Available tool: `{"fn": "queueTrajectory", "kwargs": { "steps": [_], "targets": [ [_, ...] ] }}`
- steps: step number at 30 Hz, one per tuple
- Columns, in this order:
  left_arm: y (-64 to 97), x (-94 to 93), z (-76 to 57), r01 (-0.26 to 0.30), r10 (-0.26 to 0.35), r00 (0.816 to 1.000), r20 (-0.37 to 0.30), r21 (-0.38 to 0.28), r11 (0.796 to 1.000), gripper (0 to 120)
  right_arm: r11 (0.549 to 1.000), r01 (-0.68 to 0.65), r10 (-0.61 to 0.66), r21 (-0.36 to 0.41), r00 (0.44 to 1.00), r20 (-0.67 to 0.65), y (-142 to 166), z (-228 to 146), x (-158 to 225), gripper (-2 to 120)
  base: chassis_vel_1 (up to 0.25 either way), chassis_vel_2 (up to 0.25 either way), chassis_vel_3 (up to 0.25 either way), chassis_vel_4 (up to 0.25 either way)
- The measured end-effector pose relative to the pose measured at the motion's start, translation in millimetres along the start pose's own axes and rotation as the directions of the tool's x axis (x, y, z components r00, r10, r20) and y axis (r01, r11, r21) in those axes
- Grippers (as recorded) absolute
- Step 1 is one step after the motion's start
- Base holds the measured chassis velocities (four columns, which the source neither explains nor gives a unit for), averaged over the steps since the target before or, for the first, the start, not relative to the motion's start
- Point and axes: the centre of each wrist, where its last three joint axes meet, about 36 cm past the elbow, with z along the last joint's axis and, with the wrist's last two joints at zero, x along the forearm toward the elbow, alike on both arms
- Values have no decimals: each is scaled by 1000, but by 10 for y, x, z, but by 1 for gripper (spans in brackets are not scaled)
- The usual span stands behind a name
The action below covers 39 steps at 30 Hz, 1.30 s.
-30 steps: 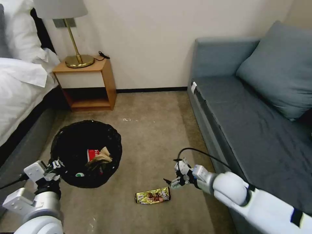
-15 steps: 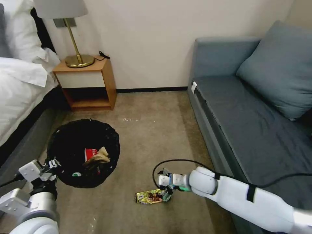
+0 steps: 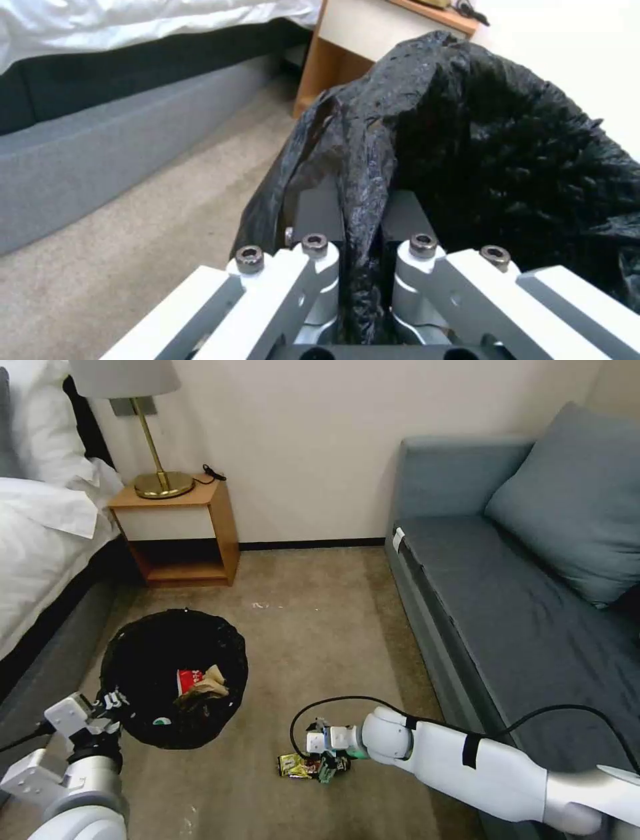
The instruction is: Pick up the trash bin, then pick up the garbage on the floor and place it into the trash bin.
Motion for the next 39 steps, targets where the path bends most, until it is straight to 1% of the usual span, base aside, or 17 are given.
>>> {"fn": "queueTrajectory", "kwargs": {
  "steps": [6, 11, 13, 19, 32, 37, 39],
  "targets": [
    [2, -8, 30, 4, -4, 1000, -7, -1, 1000, 6, 1000, 24, -23, 15, 1000, -16, 3, 53, -144, 100, 0, 0, 0, 0],
    [25, -28, 32, 4, -5, 1000, -8, -17, 1000, 6, 1000, 20, -19, 22, 999, -42, -27, 112, -319, 100, 0, 0, 0, 0],
    [36, -29, 26, 6, -7, 1000, -6, -20, 1000, 6, 999, 35, -33, 36, 998, -45, -56, 158, -421, 100, 0, 0, 0, 0],
    [56, -44, 35, 11, -11, 1000, -7, -25, 1000, 6, 997, 47, -42, 64, 997, -66, -70, 217, -527, 100, 0, 0, 0, 0],
    [51, -48, 52, 11, -12, 1000, -11, -18, 1000, 6, 999, 37, -33, 36, 994, -107, -155, 353, -612, 100, 0, 0, 0, 0],
    [45, -46, 59, 13, -13, 1000, -11, -13, 1000, 6, 999, 35, -31, 33, 993, -111, -134, 384, -606, 97, 0, 0, 0, 0],
    [47, -45, 64, 15, -15, 1000, -10, -13, 1000, 6, 999, 35, -32, 26, 993, -111, -117, 406, -603, 92, 0, 0, 0, 0]
  ]
}}
